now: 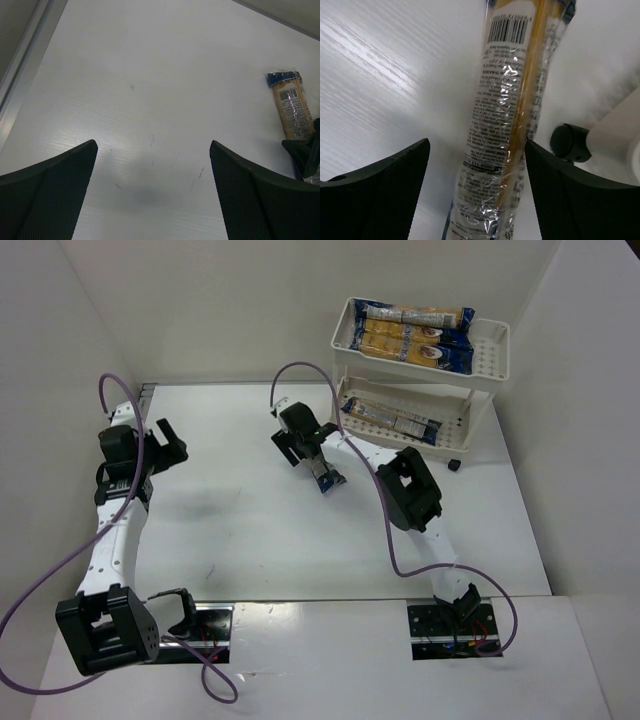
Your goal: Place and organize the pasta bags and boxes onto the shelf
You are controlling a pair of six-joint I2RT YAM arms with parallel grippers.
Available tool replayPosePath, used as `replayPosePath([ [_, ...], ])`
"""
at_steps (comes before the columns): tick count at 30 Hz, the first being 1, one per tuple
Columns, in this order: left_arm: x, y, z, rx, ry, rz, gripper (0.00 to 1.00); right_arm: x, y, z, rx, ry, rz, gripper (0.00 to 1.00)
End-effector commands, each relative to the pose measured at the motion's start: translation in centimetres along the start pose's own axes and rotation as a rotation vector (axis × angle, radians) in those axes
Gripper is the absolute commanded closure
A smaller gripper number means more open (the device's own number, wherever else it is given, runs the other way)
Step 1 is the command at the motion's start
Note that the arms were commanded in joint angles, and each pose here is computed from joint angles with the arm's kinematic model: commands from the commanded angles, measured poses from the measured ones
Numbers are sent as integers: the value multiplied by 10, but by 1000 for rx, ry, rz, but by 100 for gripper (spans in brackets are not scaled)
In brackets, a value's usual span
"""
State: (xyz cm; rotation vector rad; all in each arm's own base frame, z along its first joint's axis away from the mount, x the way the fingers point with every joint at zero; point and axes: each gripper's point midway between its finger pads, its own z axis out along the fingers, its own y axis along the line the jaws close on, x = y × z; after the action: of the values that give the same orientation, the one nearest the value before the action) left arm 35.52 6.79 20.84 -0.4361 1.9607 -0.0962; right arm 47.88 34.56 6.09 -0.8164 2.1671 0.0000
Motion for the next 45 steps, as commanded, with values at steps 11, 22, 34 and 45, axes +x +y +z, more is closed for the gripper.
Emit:
replayPosePath([
  [11, -11, 5, 5, -11, -28, 19, 0, 34, -3, 26, 41, 107, 27, 17],
  [22, -11, 7, 5, -20, -30, 19, 0, 63, 26, 20, -136, 191, -25, 85],
  [34, -15, 3, 0, -4, -56, 13, 0, 12, 23, -87, -324, -30, -279, 100],
  [45, -9, 0, 1, 18, -59, -5, 0, 5, -60, -187, 58, -215, -591, 100],
])
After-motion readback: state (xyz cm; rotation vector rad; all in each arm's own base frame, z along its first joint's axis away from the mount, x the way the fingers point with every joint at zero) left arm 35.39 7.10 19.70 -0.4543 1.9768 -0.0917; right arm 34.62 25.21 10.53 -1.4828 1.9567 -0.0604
